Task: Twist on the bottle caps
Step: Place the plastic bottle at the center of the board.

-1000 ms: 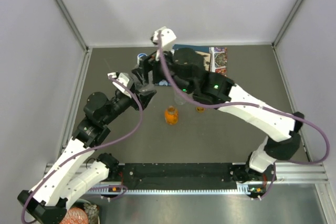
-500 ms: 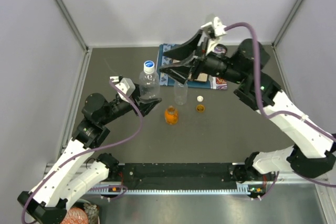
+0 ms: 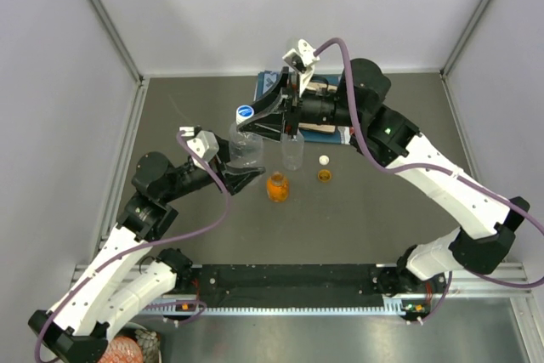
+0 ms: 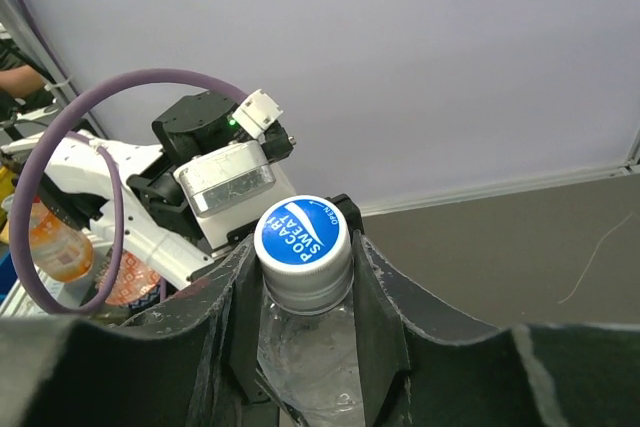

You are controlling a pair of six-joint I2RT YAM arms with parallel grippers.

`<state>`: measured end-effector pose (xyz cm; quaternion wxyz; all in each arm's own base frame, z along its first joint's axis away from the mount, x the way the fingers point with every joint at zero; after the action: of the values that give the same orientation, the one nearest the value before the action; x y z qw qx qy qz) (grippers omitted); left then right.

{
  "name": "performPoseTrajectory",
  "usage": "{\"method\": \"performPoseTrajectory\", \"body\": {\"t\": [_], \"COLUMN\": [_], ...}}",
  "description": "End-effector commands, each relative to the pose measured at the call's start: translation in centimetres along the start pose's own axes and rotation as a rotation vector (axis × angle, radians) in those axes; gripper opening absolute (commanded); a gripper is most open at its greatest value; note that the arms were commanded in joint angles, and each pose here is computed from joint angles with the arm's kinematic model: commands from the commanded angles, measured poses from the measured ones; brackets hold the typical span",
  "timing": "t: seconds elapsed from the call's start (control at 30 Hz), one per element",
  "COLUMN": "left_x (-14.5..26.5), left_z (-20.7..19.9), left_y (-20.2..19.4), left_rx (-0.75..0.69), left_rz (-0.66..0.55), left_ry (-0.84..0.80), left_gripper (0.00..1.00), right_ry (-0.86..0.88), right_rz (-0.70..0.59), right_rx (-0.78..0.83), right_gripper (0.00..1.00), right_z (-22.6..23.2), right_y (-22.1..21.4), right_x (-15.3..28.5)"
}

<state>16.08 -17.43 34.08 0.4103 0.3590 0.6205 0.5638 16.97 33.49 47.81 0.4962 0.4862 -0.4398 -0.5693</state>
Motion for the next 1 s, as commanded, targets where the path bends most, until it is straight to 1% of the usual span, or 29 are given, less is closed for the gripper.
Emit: {"method": "performPoseTrajectory", "body": {"t": [0.0, 0.2, 0.33, 0.4, 0.47, 0.5, 0.53, 0.57, 0.6, 0.63, 0.67, 0.7, 0.73, 0.8, 0.83, 0.87, 0.93, 0.97], "left_x": [0.0, 0.0, 0.0, 0.1, 0.2, 0.3, 0.4, 0.5, 0.7, 0.9, 1.2, 1.5, 2.1, 3.2, 3.8, 4.4, 5.7, 6.9], "left_z": [-0.1, -0.2, -0.2, -0.3, -0.3, -0.3, -0.4, -0.3, -0.1, 0.0, 0.1, 0.2, 0.5, 0.5, 0.8, 0.9, 0.9, 1.4], "left_y": [0.4, 0.1, -0.5, -0.8, -1.0, -1.2, -1.2, -1.1, -1.3, -0.8, -0.6, -0.6, -0.5, 0.9, 0.8, 1.9, 3.0, 4.1], "left_rx": [-0.010, 0.000, 0.016, 0.025, 0.028, 0.035, 0.035, 0.032, 0.037, 0.022, 0.016, 0.009, 0.002, -0.044, -0.036, -0.082, -0.104, -0.131], "left_rz": [-0.036, -0.025, -0.006, 0.005, 0.010, 0.018, 0.018, 0.019, 0.032, 0.016, 0.031, 0.040, 0.053, 0.036, 0.062, 0.051, 0.039, 0.037], "left_ry": [-0.012, -0.022, -0.023, -0.023, -0.023, -0.017, -0.011, -0.003, 0.029, 0.053, 0.078, 0.097, 0.146, 0.206, 0.259, 0.293, 0.369, 0.457], "left_gripper": [0.00, 0.00, 0.00, 0.01, 0.06, 0.11, 0.21, 0.38, 0.52, 0.67, 0.94, 0.98, 0.98, 0.99, 0.99, 0.99, 0.99, 0.99], "right_ry": [0.077, 0.074, 0.060, 0.053, 0.052, 0.049, 0.045, 0.050, 0.050, 0.046, 0.039, 0.032, 0.016, -0.011, -0.021, -0.034, -0.079, -0.096], "right_rz": [-0.063, -0.056, -0.056, -0.053, -0.045, -0.036, -0.028, -0.023, -0.015, -0.005, 0.004, 0.011, 0.017, 0.031, 0.037, 0.044, 0.047, 0.063], "right_rx": [0.038, 0.034, 0.069, 0.084, 0.106, 0.109, 0.122, 0.125, 0.135, 0.132, 0.129, 0.127, 0.129, 0.137, 0.139, 0.140, 0.156, 0.152], "right_gripper": [0.33, 0.29, 0.29, 0.24, 0.17, 0.14, 0.12, 0.08, 0.06, 0.05, 0.04, 0.02, 0.00, 0.00, 0.00, 0.00, 0.00, 0.00], "right_z": [1.5, 1.3, 1.2, 1.2, 1.3, 1.1, 1.0, 1.1, 1.0, 0.8, 0.5, 0.3, 0.0, -0.6, -0.7, -1.0, -1.8, -2.4], "right_y": [2.1, 1.7, 1.5, 1.3, 1.0, 0.6, 0.4, 0.2, -0.1, -0.6, -1.0, -1.2, -1.5, -2.2, -2.5, -2.8, -3.1, -3.8], "right_x": [0.2, -0.2, -0.5, -0.7, -1.0, -1.3, -1.5, -1.7, -1.9, -2.1, -2.3, -2.4, -2.5, -2.6, -2.6, -2.7, -2.7, -3.1]}}
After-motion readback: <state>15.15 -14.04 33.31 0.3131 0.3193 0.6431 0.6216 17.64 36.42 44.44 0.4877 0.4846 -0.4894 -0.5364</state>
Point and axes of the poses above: each gripper's point midway between its finger pads, its own x axis back along the fingers, its own z axis along the line the jaws close on, y = z × x, the point moved 6 cm from there along x, back along the fingers, and after that the axes turned 1 degree about x, right-handed, at the moved point
